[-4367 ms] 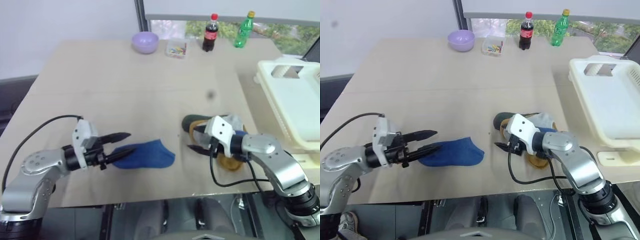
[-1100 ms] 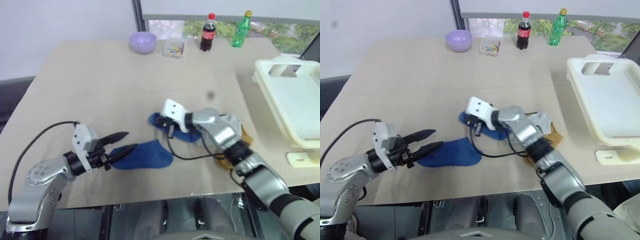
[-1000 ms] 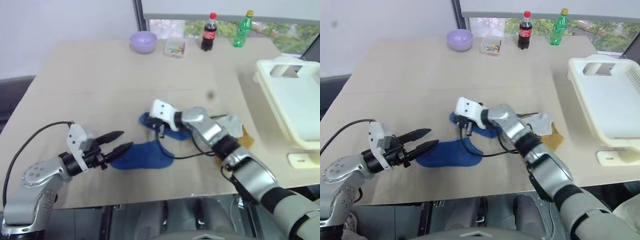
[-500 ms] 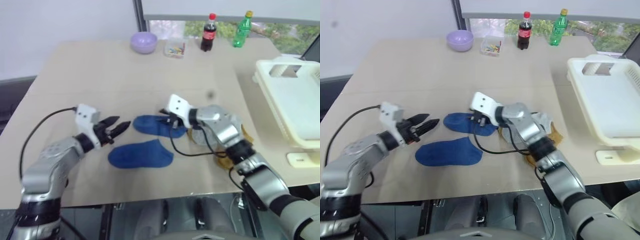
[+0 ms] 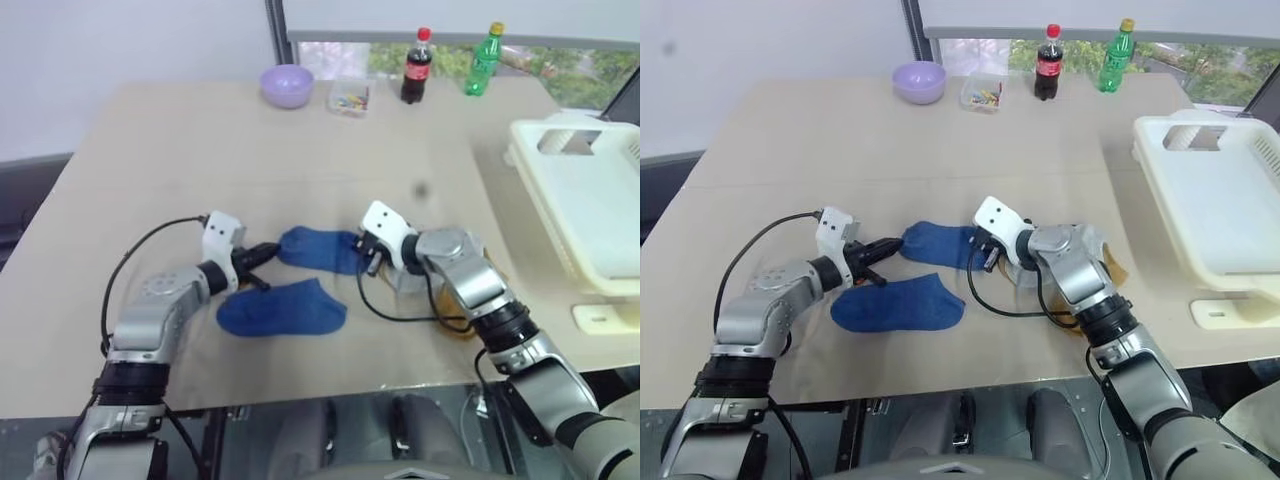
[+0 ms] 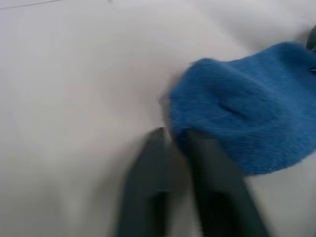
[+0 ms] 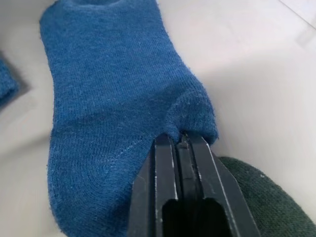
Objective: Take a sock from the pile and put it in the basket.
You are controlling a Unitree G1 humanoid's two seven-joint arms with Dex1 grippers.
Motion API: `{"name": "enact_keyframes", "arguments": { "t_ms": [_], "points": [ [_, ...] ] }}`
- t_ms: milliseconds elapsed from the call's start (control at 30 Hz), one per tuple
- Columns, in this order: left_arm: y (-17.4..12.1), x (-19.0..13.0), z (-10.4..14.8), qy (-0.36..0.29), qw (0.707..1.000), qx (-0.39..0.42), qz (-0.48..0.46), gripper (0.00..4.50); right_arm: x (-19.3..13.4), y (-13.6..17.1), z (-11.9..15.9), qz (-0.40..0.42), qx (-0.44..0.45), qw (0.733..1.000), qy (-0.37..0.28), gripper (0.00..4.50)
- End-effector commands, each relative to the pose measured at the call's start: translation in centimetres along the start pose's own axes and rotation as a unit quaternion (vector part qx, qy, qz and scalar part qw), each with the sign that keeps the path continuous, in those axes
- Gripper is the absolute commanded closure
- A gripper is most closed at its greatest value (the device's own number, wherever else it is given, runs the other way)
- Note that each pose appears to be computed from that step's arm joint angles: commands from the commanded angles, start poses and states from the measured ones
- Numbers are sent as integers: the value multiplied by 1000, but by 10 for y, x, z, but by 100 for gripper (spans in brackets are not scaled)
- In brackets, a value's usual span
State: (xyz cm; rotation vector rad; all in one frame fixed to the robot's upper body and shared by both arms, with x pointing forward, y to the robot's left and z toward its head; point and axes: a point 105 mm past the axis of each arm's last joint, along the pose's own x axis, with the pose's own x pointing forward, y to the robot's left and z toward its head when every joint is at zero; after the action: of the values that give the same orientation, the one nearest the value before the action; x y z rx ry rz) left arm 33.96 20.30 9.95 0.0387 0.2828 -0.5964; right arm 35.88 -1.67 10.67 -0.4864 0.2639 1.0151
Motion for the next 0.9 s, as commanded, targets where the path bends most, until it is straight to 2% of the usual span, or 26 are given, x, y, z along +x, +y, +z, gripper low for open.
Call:
{"name": "enact_keyframes", "arguments": {
  "t_ms": [33,133,200,433,533,600,667,767,900],
  "points": [
    [-1,-10,19,-61,998,-18,-8,444,-2,-1,17,0,-18,999,-27,450],
    [-8,-33,45,-143,988,-47,-34,444,-8,-1,34,6,-43,997,-57,450],
    [-13,-46,53,-166,983,-55,-48,444,-12,5,46,26,-43,996,-77,450],
    [-29,-79,60,-185,977,-79,-69,444,-17,18,68,57,-74,990,-103,450],
    [-31,-87,55,-173,979,-85,-65,444,-17,21,71,63,-76,989,-108,450],
    [-28,-85,43,-139,987,-66,-47,444,-11,19,63,60,-72,990,-101,450],
    [-26,-77,39,-131,989,-60,-35,444,0,14,48,51,-68,993,-84,450],
    [-24,-58,43,-142,988,-55,-15,444,14,-2,22,16,-85,995,-43,450],
    [-30,-27,52,-153,986,-56,-14,444,18,-32,4,-31,-90,995,-12,450]
  ]
}}
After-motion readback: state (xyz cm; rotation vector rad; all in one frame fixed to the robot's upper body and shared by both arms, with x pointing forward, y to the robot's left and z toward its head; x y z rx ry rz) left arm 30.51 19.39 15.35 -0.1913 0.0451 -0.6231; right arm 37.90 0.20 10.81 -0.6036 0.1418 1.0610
